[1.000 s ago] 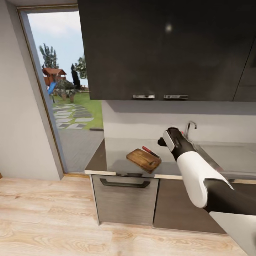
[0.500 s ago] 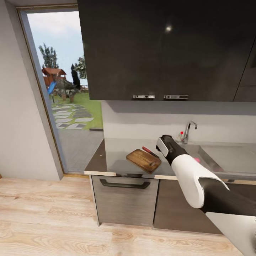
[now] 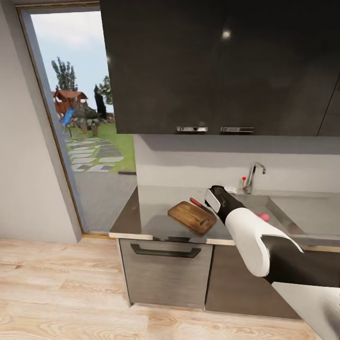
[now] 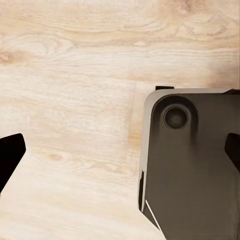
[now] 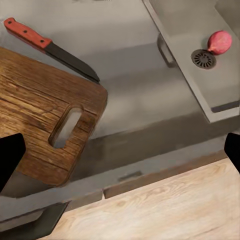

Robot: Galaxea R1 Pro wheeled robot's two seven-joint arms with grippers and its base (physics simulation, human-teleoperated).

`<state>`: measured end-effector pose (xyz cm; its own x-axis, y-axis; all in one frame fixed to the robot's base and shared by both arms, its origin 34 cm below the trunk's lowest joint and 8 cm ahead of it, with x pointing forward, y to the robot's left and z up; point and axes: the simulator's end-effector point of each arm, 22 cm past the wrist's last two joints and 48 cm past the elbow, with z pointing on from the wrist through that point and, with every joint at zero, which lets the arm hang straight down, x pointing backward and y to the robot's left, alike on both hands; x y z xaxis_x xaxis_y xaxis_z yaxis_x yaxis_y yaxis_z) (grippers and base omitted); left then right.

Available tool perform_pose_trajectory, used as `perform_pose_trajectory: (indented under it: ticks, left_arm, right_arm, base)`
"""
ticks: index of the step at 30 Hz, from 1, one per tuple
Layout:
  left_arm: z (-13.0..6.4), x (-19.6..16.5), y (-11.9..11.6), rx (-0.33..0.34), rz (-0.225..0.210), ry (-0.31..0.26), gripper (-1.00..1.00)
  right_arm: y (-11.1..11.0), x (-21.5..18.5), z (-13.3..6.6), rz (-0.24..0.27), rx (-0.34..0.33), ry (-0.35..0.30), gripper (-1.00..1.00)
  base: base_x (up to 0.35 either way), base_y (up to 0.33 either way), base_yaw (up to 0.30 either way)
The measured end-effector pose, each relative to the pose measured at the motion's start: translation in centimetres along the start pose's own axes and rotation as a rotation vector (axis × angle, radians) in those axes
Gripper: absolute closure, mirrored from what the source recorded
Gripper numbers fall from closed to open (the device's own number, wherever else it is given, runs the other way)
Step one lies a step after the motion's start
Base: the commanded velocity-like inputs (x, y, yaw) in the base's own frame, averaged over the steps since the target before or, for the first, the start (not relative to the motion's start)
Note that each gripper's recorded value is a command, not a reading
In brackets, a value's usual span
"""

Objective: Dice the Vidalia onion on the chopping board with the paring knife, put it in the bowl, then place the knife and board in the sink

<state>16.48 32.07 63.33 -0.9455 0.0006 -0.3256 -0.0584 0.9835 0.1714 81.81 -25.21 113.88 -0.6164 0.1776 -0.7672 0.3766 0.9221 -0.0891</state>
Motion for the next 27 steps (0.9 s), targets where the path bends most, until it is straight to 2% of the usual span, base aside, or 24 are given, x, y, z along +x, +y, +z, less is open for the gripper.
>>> perform_pose_trajectory:
  ticks: [6, 12, 15, 27]
  left_arm:
    - [0.0, 0.1, 0.0, 0.0, 0.0, 0.001, -1.0]
    - [0.0, 0.0, 0.0, 0.0, 0.0, 0.001, -1.0]
    - [0.0, 0.0, 0.0, 0.0, 0.0, 0.001, -1.0]
    - [0.0, 0.0, 0.0, 0.0, 0.0, 0.0, -1.0]
  right_arm:
    - [1.0, 2.3, 0.8, 0.001, -0.005, 0.018, -1.0]
    - [2.7, 4.9, 0.8, 0.082, -0.059, 0.098, -1.0]
    - [3.0, 5.9, 0.9, 0.094, -0.067, 0.125, -1.0]
    - [3.2, 7.3, 1.3, 0.104, -0.063, 0.138, -1.0]
  base:
    - [0.074, 0.0, 0.0]
    - [0.007, 0.0, 0.0]
    - [0.001, 0.0, 0.0]
    - [0.0, 0.0, 0.0]
